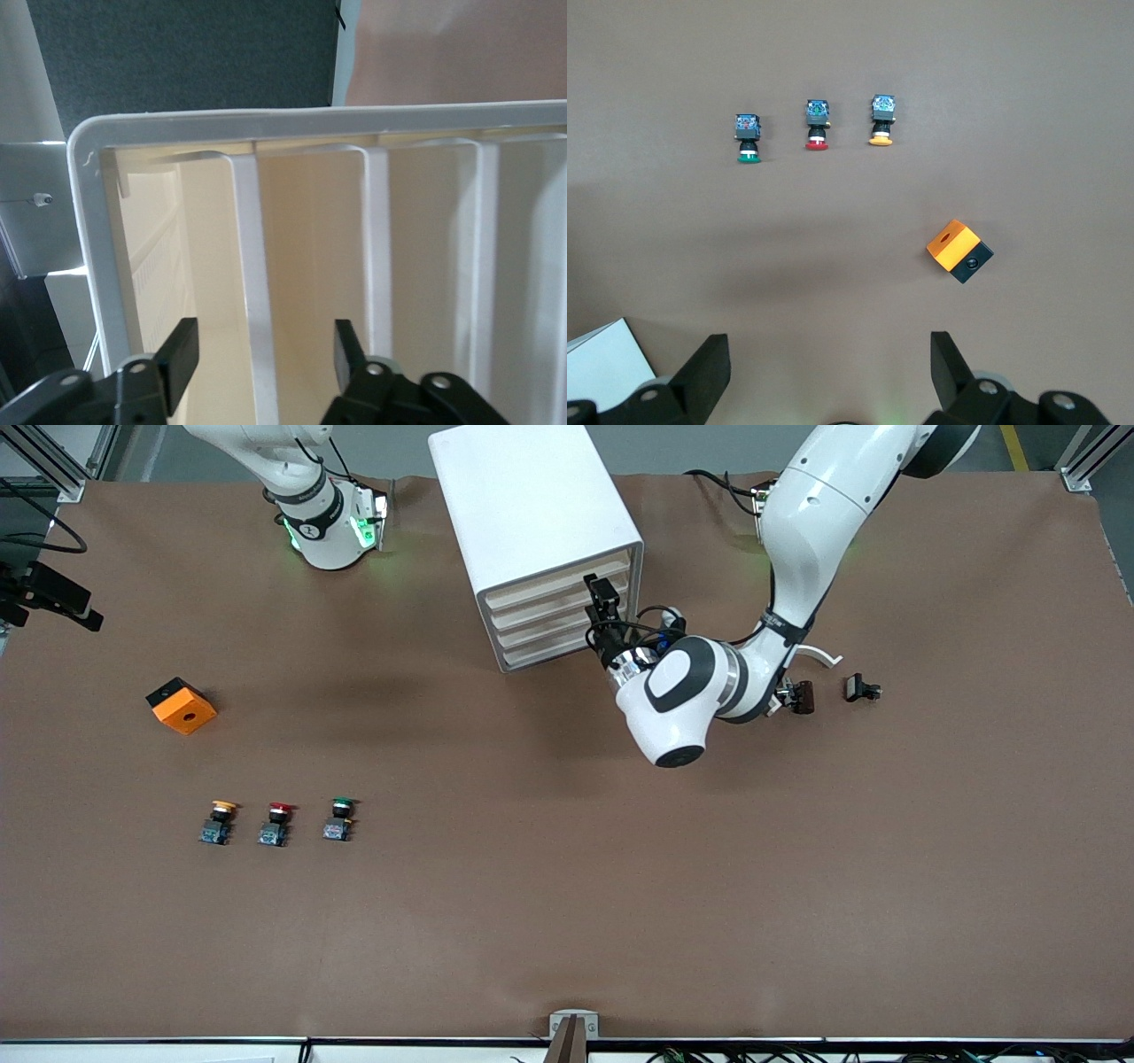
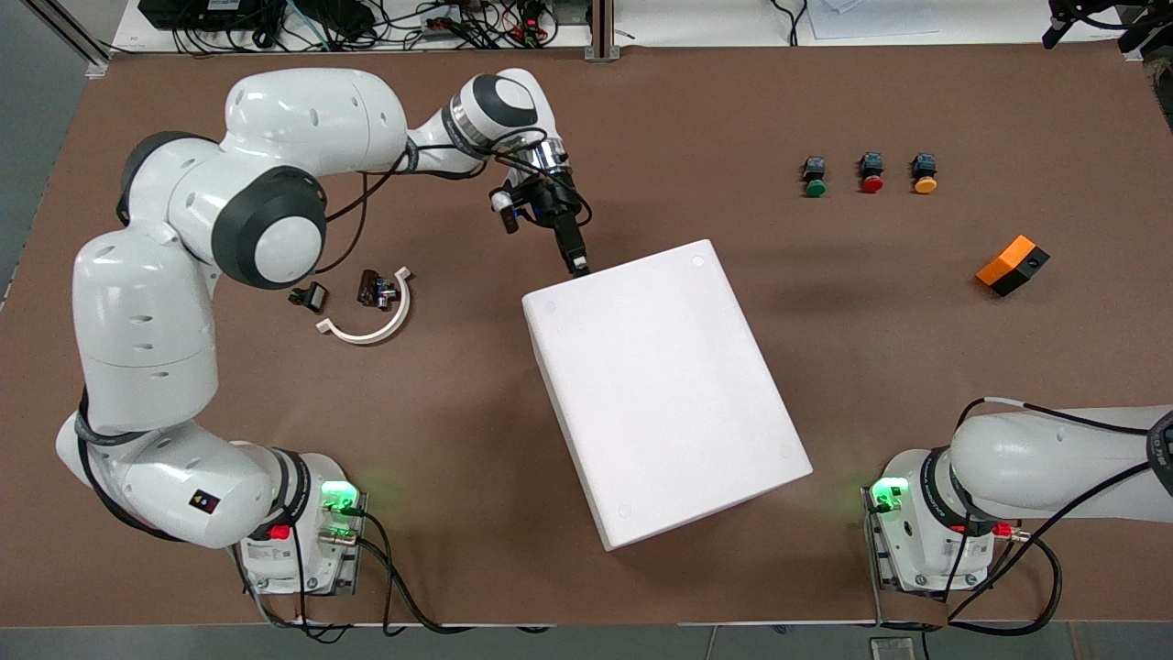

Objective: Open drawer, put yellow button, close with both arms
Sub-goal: 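Pull the drawer open with the left gripper while the right gripper reaches buttons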

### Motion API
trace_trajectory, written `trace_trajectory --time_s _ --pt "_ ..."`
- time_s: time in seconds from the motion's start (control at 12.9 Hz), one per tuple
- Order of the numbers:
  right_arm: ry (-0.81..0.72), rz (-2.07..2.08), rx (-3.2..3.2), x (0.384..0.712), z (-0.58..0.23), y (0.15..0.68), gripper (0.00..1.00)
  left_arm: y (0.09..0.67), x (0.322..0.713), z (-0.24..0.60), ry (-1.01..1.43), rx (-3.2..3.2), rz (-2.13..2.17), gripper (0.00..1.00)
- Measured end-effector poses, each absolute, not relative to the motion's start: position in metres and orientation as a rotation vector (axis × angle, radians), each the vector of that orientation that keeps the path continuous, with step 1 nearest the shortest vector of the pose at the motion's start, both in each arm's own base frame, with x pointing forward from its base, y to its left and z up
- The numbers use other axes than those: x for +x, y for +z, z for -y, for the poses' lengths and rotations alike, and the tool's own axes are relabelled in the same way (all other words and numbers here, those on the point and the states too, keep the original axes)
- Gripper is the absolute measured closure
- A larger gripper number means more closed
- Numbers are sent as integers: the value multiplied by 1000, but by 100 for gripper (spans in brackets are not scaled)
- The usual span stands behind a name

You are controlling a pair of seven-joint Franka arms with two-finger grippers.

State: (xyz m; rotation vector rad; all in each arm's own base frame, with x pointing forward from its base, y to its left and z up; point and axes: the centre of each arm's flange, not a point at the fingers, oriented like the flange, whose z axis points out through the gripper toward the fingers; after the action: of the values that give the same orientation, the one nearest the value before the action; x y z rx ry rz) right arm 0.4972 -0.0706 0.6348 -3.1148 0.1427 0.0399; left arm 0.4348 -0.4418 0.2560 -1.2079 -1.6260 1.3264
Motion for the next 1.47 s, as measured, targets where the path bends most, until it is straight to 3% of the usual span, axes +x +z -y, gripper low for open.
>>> trace_trajectory --time_s 0.08,0.15,0.39,0.54,0.85,1.31,1.47 --pt "40 -141 -3115 497 70 635 0 256 429 447 1318 -1213 1614 48" --pt "40 -140 -3115 497 70 635 0 256 424 451 1310 -1218 1605 48" --pt "40 -140 -3115 497 70 635 0 252 412 461 1294 -1226 1583 62" --pt "40 -140 -3115 497 70 635 0 251 413 460 1292 -1218 1586 86" --pt "62 -142 -3114 500 71 637 0 251 419 456 1292 -1209 1599 86" --pt "301 -172 -3095 561 87 536 0 262 478 413 1344 -1183 1716 86" --pt "296 -177 -3099 581 91 514 0 266 502 392 1367 -1170 1766 86"
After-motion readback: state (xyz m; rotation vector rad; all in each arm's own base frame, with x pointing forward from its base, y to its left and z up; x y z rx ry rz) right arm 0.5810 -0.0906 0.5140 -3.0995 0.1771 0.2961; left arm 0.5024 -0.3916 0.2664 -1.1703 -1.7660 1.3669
